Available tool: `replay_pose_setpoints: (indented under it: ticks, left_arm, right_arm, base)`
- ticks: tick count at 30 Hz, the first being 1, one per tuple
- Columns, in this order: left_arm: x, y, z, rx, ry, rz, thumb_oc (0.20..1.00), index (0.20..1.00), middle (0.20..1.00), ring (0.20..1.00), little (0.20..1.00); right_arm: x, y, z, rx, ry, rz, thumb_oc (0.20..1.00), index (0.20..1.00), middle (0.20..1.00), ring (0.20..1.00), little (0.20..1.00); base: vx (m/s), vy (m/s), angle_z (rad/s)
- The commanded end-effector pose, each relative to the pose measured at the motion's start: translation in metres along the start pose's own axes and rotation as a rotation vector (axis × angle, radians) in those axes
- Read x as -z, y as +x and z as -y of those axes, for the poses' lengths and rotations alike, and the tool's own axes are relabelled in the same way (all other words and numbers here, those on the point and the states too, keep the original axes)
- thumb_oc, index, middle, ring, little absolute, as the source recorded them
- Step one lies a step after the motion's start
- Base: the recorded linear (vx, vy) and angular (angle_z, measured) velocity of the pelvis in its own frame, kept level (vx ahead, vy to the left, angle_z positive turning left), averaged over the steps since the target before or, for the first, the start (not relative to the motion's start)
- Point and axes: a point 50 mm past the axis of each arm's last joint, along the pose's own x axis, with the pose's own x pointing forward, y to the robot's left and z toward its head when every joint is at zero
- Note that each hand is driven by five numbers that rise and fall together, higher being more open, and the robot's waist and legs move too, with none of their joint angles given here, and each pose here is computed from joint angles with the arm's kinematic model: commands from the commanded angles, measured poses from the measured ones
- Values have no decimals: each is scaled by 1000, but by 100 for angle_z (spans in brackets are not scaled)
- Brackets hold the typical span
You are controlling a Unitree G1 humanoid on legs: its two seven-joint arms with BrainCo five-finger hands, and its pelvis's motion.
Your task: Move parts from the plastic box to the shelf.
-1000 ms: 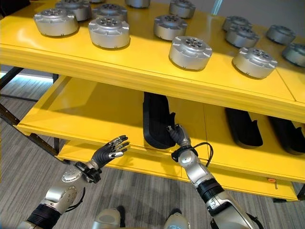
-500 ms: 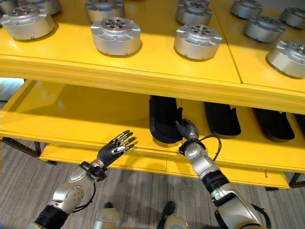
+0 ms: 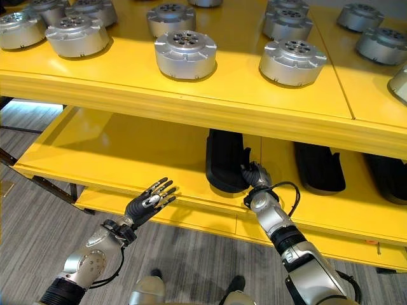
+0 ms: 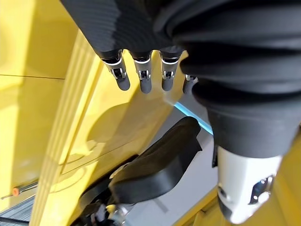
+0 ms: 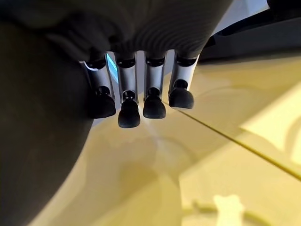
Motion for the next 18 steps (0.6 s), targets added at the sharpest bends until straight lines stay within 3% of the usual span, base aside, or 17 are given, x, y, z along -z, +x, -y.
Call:
replay_pose_setpoints:
  ticks: [1,18]
  left_arm:
    - [-9,10,17,109,53,15,1000,1000,1000,1000,1000]
    - [-45,37,46,204,172,126,1000,1000,1000,1000,1000]
  right_arm:
    - [-52,20,47,189,30,156,200,200,200,200,200]
    - [-81,39,89,360,37,135,200,200,200,200,200]
  base:
    - [-83,-30,7]
    - [-97,26,3]
